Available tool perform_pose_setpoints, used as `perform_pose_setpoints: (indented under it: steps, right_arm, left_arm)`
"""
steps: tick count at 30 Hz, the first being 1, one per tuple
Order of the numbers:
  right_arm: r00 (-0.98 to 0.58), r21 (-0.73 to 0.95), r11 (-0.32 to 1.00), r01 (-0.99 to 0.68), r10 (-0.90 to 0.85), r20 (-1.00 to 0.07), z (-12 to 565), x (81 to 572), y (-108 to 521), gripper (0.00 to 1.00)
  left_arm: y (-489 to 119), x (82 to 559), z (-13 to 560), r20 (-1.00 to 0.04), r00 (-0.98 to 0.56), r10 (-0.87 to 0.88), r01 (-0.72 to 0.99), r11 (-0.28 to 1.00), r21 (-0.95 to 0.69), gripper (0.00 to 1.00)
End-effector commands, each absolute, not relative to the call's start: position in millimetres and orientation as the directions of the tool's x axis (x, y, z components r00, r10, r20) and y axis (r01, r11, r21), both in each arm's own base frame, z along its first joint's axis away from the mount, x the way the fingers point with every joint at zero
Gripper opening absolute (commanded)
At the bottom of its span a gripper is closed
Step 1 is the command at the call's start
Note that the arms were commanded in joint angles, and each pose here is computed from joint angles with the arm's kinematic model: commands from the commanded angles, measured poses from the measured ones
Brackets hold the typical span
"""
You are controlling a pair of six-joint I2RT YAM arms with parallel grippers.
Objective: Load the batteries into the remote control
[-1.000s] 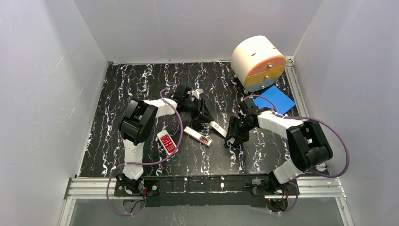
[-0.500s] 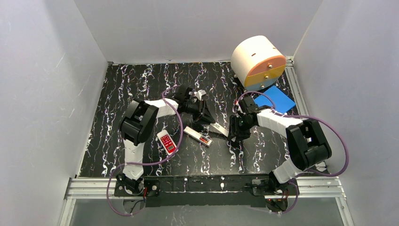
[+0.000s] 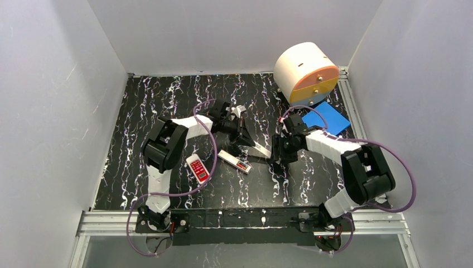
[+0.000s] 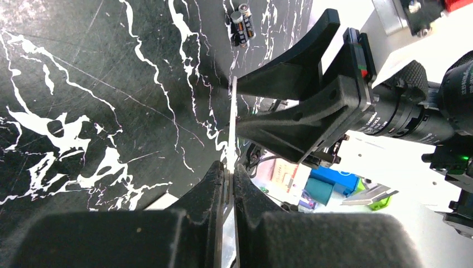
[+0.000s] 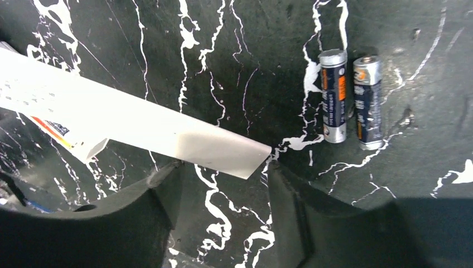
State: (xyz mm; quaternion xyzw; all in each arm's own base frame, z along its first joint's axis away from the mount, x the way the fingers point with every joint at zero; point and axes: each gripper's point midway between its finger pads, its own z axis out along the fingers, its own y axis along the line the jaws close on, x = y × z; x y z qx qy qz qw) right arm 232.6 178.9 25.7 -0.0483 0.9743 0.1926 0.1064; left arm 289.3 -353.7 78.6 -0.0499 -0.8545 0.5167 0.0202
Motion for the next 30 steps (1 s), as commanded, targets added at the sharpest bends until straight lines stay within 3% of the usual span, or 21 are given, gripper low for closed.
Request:
perform_pose_setpoints:
  steps: [1,7,12,15,17,20,25,30]
  right_arm:
    - [-0.935,0.348,0.917,-0.193,-0.065,-0.348,37.0,242.6,173.5,0.68]
    - [-0.82,0.605,0.76,-0.237,0.178,-0.544,124.8,264.4,200.0,0.97]
    - [-0.739,0.806,0.564,-0.177,0.465,-0.488,182.4,291.3,190.6,0.99]
    - [-0.706,0.874,0.442,-0.202,0.552,-0.443,213.2,302.3,195.6,0.98]
    - [-0.714,0.902,0.367,-0.227,0.567,-0.411,231.7,305.9,203.3,0.92]
    - [-0.703,0.905,0.199,-0.377,0.575,-0.419,277.8,302.6,214.9,0.73]
    - [-0.713,0.898,0.15,-0.414,0.559,-0.422,298.3,306.8,220.6,0.59]
    - [-0.73,0.907,0.063,-0.417,0.571,-0.375,310.8,300.2,221.2,0.32]
  left_arm:
    - [-353.2,297.7,109.3,-0.101,-0.987,0.128,0.148,0.438,-0.887,0.0]
    - [-326.9,313.0,155.1,-0.154,-0.981,0.121,0.187,0.338,-0.922,0.0]
    - [-302.0,324.4,222.7,-0.205,-0.974,0.093,0.22,0.202,-0.954,0.0]
    - [-295.5,328.3,260.0,-0.256,-0.963,0.089,0.265,0.117,-0.957,0.0]
    - [-295.3,330.1,272.9,-0.265,-0.96,0.089,0.273,0.099,-0.957,0.0]
    - [-296.3,332.8,286.7,-0.274,-0.958,0.087,0.281,0.087,-0.956,0.0]
    - [-297.6,335.4,302.8,-0.295,-0.952,0.085,0.301,0.071,-0.951,0.0]
    - [-298.6,339.8,303.0,-0.294,-0.953,0.073,0.3,0.079,-0.951,0.0]
